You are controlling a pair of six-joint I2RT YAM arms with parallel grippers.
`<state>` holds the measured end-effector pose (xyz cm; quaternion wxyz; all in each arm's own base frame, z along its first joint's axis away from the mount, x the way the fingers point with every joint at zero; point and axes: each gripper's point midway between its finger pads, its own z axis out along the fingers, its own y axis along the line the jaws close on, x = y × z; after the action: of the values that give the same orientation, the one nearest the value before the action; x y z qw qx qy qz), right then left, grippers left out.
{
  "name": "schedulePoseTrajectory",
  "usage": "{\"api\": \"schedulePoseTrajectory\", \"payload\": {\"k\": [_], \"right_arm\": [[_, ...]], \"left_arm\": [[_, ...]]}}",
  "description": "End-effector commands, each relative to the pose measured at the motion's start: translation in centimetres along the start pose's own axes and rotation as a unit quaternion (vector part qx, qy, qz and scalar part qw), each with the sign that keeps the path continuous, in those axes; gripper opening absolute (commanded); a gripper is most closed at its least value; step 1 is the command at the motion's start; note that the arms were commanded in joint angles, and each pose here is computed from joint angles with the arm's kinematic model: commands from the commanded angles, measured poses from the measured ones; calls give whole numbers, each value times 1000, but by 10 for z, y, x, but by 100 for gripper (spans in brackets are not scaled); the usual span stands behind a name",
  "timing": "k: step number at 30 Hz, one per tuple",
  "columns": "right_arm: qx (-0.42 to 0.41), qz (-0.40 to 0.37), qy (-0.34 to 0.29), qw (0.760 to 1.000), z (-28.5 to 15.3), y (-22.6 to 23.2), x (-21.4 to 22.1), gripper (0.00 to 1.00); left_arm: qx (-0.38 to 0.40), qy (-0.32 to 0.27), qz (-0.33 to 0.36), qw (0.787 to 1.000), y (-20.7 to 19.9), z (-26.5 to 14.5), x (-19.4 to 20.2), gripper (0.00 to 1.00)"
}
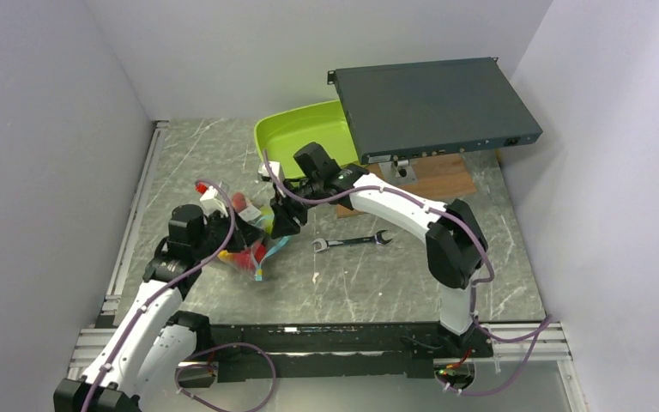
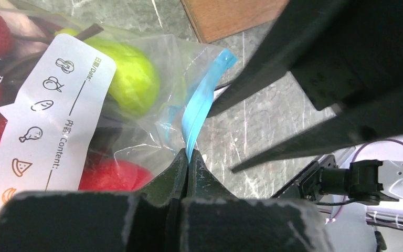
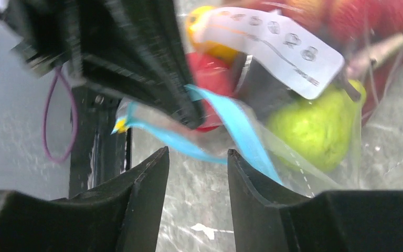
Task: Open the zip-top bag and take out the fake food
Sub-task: Open the zipper of the food storage bag at the center of the board.
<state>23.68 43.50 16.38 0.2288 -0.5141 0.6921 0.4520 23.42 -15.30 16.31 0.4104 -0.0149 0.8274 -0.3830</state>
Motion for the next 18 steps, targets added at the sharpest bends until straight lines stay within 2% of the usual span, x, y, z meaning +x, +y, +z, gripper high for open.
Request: {"api": "schedulePoseTrajectory", "payload": {"k": [1,9,18], "right_arm": [[-83,-183,3,980,-43,51,-18,50],[-61,-233,17,970,-56,51,-22,53],[-11,-237,10,971,-49,32,-34,58]], "left_arm": [[-18,-1,74,997,-2,-11,-14,0],[28,27,102,994,-21,-12,-14,0],[75,37,123,989,-41,-20,-14,0]]}}
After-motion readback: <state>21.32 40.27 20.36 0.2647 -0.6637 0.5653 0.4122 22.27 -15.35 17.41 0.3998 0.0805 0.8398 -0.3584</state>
